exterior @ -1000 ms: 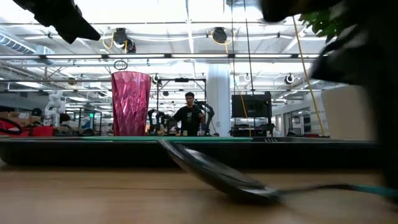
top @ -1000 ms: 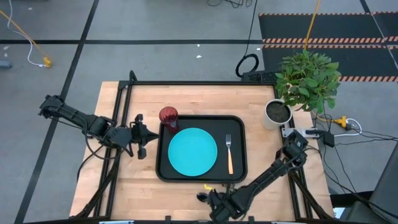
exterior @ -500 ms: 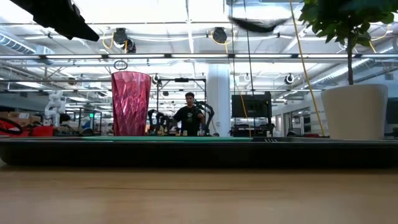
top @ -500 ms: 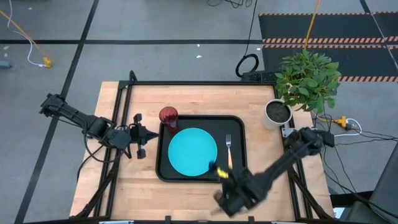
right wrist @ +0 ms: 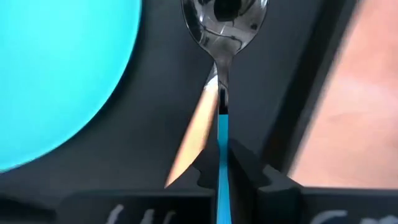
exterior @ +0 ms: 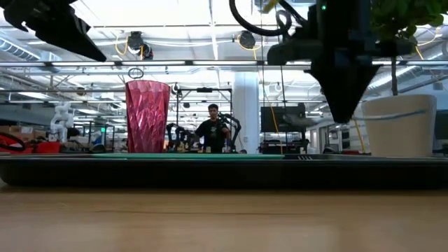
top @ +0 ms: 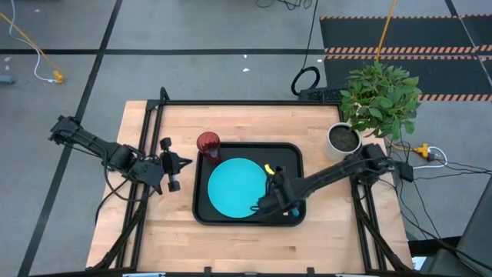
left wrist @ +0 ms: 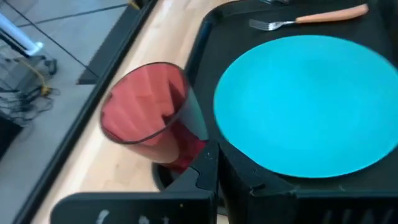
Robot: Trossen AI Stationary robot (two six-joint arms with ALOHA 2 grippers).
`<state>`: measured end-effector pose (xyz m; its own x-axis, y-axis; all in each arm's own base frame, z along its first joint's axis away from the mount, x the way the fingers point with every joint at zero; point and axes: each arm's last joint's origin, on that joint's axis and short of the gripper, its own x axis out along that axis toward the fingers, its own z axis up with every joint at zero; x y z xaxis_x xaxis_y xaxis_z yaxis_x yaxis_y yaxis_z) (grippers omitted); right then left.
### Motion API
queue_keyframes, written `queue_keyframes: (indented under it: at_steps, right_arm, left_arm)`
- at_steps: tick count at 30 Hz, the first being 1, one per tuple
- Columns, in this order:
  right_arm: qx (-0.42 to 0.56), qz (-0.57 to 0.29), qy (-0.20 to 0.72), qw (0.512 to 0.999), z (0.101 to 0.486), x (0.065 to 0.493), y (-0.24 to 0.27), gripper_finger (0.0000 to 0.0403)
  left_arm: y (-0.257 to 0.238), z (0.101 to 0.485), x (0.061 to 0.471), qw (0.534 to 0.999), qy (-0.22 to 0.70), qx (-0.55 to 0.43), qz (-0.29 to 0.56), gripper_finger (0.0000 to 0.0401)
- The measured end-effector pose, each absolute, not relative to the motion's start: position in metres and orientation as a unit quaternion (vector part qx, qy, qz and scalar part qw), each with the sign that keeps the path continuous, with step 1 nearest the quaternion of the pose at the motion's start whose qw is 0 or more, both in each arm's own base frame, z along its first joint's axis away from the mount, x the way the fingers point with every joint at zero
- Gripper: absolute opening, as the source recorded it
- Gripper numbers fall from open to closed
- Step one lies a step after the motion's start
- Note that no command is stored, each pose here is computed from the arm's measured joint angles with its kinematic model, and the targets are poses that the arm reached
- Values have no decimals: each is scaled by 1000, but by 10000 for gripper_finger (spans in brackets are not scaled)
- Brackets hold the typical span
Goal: Pick and place plate/cup/fork/spoon on tray
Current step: Put the blue spoon to the right side of the orange fork on the black serving tray
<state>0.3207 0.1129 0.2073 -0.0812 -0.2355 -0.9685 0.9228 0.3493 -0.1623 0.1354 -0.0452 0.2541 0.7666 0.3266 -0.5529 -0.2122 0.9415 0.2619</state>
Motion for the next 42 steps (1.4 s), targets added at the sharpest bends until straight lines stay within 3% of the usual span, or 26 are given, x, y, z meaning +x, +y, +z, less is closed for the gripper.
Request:
queue_keyframes:
  at_steps: [15, 42]
  right_arm:
    - [486, -490, 389, 610, 178, 251, 88, 1]
    - [523, -481, 386, 588, 140, 239, 77, 0]
  left_arm:
    - [-37, 266, 119, 946, 275, 106, 137, 10]
    - [-35, 269, 116, 949, 262, 112, 132, 10]
